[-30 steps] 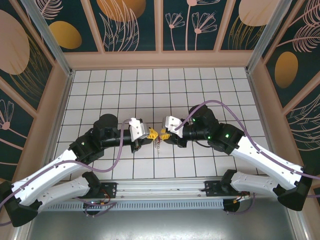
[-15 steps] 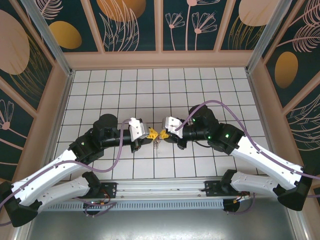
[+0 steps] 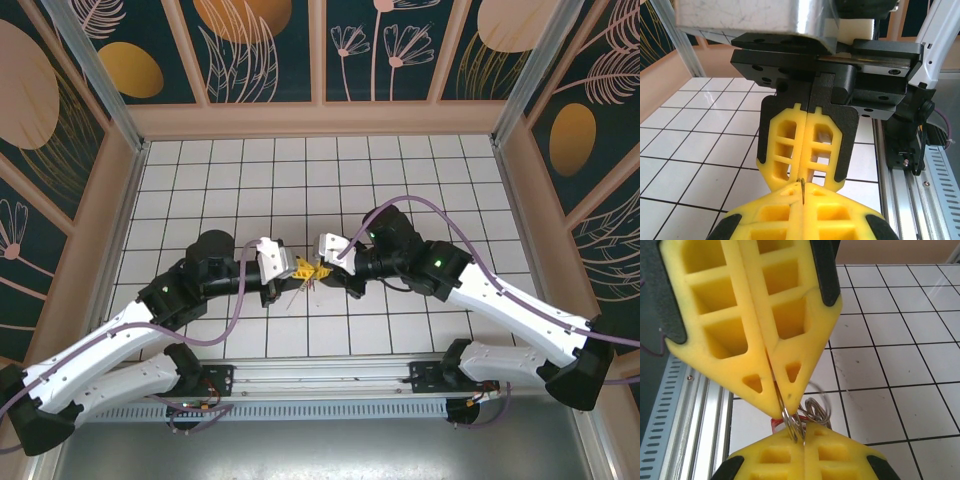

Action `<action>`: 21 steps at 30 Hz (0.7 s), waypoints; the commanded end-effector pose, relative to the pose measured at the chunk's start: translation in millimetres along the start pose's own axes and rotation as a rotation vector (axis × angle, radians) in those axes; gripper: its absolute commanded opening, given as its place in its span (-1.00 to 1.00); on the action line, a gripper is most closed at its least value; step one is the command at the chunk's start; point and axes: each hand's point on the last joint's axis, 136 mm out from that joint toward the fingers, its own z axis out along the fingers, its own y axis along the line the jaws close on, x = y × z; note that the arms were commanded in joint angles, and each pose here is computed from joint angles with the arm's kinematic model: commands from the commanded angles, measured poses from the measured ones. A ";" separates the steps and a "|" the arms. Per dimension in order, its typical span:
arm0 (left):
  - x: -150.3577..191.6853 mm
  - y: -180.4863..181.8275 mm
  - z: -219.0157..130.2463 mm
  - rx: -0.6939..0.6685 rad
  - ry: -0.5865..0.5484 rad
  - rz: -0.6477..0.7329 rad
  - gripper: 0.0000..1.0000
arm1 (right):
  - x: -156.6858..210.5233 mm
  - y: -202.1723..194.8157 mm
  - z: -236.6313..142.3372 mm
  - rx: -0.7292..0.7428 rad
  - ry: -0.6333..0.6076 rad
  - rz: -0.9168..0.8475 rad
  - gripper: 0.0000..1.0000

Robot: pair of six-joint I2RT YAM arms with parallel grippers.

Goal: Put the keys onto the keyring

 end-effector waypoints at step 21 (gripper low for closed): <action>-48.6 -19.7 -19.8 0.070 -0.256 0.047 -1.00 | -41.1 15.4 -56.0 0.091 -0.301 -0.033 -0.34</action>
